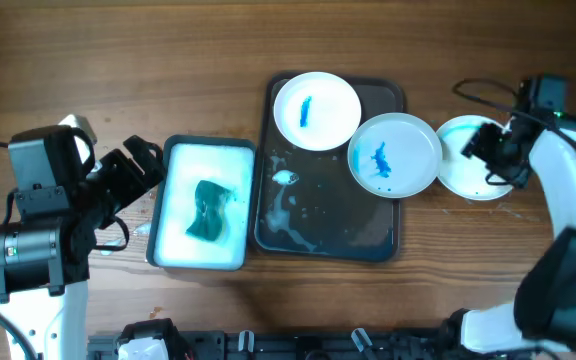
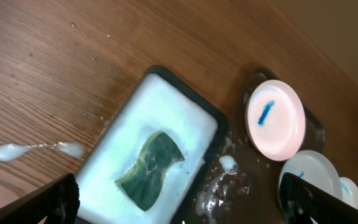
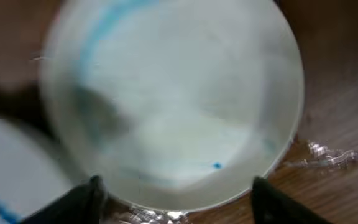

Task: Clean dirty plates on tray and stack at the side

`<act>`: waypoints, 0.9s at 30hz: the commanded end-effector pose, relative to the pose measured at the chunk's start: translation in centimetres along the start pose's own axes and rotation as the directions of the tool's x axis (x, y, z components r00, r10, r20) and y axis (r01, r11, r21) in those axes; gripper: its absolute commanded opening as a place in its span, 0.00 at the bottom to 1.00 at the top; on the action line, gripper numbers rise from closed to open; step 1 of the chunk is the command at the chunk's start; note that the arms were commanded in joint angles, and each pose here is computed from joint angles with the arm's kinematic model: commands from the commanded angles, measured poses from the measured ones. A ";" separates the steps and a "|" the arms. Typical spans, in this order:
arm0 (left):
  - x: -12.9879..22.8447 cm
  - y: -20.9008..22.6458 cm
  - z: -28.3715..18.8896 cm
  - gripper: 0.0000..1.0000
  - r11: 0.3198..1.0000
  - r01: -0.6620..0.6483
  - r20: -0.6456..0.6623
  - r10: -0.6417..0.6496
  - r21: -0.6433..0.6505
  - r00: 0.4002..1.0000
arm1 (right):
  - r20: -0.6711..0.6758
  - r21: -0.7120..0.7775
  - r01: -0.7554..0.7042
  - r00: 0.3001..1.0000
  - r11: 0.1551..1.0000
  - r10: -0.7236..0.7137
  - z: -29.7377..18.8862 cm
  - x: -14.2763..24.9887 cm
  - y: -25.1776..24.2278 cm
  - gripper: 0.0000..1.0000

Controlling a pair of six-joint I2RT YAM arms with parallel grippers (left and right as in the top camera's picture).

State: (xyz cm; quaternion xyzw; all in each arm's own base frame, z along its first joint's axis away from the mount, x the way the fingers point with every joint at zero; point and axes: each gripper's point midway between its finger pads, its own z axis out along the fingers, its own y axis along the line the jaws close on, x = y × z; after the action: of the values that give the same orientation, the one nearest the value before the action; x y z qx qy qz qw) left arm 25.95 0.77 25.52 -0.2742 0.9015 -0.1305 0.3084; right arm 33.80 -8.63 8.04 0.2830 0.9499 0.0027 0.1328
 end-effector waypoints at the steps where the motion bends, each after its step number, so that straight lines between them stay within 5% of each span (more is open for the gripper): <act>1: 0.5 -0.6 -0.1 1.00 0.999 0.011 -0.034 -0.010 0.035 0.999 | 0.121 -0.301 0.275 0.961 0.913 -0.249 -3.5 0.1 7.5 0.78; 6: 1.4 0.0 0.7 1.00 1.000 0.020 -0.097 -0.020 0.000 0.995 | 0.048 -0.117 0.324 0.946 0.939 -0.320 3.1 0.2 7.0 0.75; 8: 1.6 0.1 1.1 1.00 1.000 0.023 -0.114 -0.024 -0.010 0.993 | -0.010 -0.100 0.319 0.947 0.942 -0.322 5.7 0.9 6.6 0.66; 11: 1.6 0.2 1.5 0.98 1.000 0.024 -0.129 -0.027 -0.019 0.991 | -0.074 -0.112 0.309 0.945 0.945 -0.317 6.0 2.2 6.3 0.05; 14: 1.7 0.3 1.8 0.91 0.999 0.023 -0.138 -0.026 -0.024 0.990 | -0.036 -0.155 0.303 0.949 0.940 -0.312 2.8 2.2 7.2 0.04; 15: 1.7 0.3 2.0 1.00 0.999 0.027 -0.144 -0.030 -0.028 0.989 | -0.016 -0.232 0.311 0.946 0.921 -0.324 0.7 2.8 8.6 0.04; 19: 2.3 -0.3 3.3 1.00 1.000 -0.016 -0.196 0.011 -0.025 0.980 | -0.064 -0.359 0.402 0.890 0.843 -0.452 -2.8 8.3 12.6 0.04; 21: 3.8 -1.0 4.9 0.98 0.992 -0.124 -0.269 0.110 -0.036 0.957 | -0.160 -0.309 0.387 0.879 0.869 -0.448 -1.2 13.2 14.1 0.04; 24: 4.8 -0.6 6.7 1.00 0.975 -0.196 -0.321 0.152 -0.108 0.935 | -0.145 -0.133 0.310 0.933 0.941 -0.328 2.2 15.0 12.9 0.04; 27: 6.6 -0.9 9.5 0.98 0.963 -0.239 -0.413 0.167 -0.129 0.895 | -0.115 -0.152 0.315 0.936 0.937 -0.333 4.2 15.9 12.6 0.04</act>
State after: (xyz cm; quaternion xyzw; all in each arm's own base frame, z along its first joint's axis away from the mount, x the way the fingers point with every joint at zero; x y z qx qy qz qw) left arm 27.30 -3.78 17.42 -0.1949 0.9668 -0.0972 0.1333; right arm 29.19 11.65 2.43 0.0668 0.9900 0.0940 0.0813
